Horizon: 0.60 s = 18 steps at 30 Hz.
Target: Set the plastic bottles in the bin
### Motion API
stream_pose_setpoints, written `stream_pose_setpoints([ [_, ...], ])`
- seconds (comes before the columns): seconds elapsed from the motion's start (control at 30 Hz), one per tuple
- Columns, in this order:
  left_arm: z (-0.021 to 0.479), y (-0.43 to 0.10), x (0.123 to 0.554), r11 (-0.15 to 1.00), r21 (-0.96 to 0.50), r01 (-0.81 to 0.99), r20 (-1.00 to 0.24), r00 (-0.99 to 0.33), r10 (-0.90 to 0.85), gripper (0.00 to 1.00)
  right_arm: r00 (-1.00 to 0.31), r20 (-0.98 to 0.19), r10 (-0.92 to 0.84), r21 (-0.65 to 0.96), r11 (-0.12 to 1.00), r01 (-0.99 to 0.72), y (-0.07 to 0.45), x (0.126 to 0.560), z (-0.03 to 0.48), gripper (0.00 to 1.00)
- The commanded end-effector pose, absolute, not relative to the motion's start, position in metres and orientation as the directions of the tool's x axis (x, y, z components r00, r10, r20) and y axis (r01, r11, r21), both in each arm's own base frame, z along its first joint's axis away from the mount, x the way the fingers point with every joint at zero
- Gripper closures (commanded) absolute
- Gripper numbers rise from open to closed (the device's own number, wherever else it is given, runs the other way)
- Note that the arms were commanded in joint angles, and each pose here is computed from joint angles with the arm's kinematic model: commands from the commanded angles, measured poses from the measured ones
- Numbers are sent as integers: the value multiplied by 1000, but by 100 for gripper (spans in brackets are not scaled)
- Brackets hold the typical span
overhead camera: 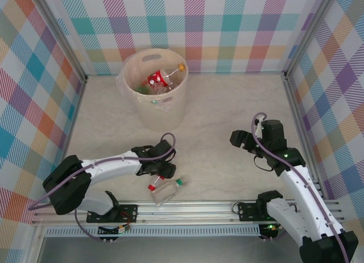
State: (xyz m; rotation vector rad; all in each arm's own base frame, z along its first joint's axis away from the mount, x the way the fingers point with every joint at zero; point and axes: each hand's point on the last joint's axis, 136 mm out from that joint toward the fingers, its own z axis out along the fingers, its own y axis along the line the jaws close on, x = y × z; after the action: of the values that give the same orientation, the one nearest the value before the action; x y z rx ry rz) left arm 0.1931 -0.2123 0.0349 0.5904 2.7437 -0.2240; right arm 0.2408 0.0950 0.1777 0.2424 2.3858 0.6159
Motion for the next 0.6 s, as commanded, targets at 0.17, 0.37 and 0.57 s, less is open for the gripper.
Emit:
stream_pose_setpoints([
  [0.17, 78, -223, 220, 866, -18, 500, -440, -782, 442, 53, -745, -560, 363, 575, 817, -34, 98, 235, 184, 10],
  [0.37, 145, -236, 230, 829, -29, 558, -569, -691, 446, 54, -797, -495, 345, 743, 644, -183, 140, 232, 197, 11],
  [0.57, 209, -279, 231, 743, -146, 653, -742, -569, 354, 54, -818, -526, 234, 808, 437, -395, 175, 220, 248, 7],
])
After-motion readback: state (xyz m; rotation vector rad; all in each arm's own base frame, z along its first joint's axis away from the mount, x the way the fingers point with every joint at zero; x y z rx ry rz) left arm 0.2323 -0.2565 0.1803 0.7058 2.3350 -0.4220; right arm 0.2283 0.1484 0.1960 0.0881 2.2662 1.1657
